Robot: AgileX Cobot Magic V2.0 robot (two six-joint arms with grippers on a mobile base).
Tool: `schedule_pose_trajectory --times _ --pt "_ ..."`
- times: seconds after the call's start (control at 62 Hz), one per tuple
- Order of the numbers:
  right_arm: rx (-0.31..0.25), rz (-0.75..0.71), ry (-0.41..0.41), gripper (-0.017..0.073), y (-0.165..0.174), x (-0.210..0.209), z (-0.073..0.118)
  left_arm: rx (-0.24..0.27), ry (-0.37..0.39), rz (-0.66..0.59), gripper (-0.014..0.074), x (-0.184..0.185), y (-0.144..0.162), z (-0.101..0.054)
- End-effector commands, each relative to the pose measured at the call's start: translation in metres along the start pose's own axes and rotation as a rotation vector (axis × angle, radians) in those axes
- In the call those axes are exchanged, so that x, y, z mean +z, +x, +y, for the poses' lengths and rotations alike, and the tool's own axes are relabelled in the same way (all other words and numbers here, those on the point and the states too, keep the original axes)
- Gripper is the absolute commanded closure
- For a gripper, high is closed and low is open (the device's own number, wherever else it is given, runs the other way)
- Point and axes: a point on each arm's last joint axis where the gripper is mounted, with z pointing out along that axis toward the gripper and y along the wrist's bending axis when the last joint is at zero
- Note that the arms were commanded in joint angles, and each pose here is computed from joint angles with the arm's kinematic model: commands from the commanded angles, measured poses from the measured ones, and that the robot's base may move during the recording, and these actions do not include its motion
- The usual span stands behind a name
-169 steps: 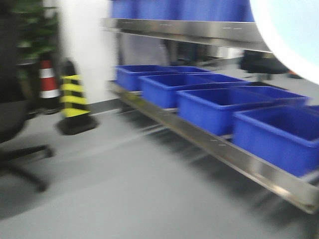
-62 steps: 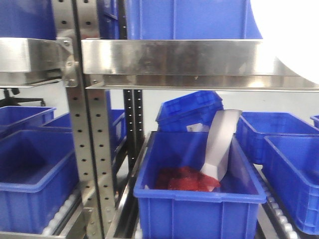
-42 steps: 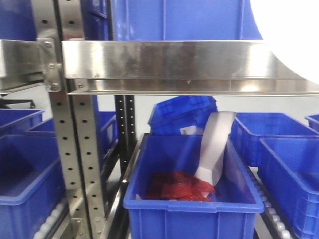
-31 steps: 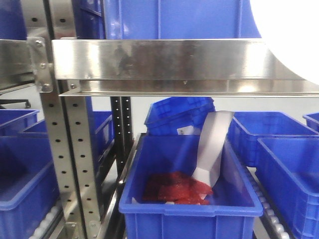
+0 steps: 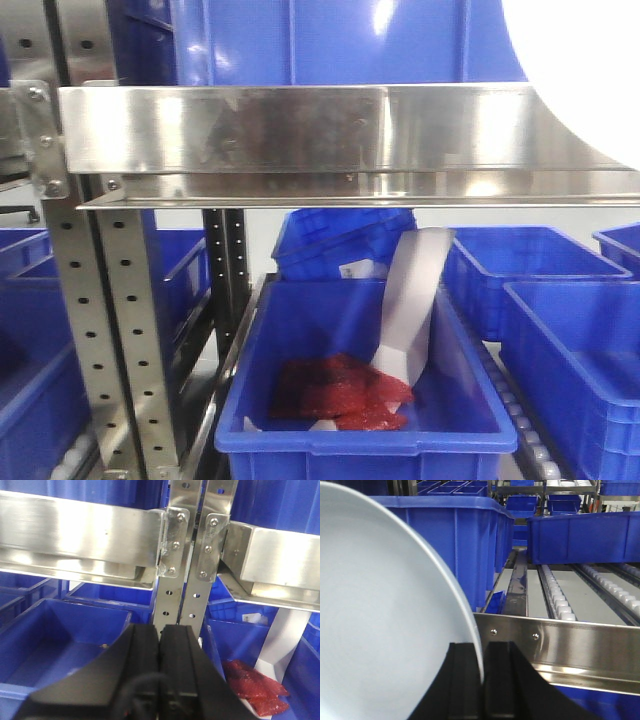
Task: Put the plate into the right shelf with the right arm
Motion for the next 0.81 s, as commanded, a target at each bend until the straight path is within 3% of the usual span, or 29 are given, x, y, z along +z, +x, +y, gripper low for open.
schedule_pose_trajectory --times 0.0,0.677,0.79 --pt "-0.024 -0.115 0.008 0.0505 -0.0178 -0.0013 0.0 -0.015 -0.012 -0.089 0.0722 -0.0008 -0.0052 0.0011" --pt "-0.022 -0.122 0.008 0.0505 -0.0184 -0.0013 0.0 -0.015 -0.012 -0.089 0.0722 -0.0008 -0.0052 0.0011" --pt "0.004 -0.125 0.004 0.0505 -0.019 -0.0014 0.0002 -0.015 -0.012 -0.089 0.0722 -0.0008 -0.0052 0.0011"
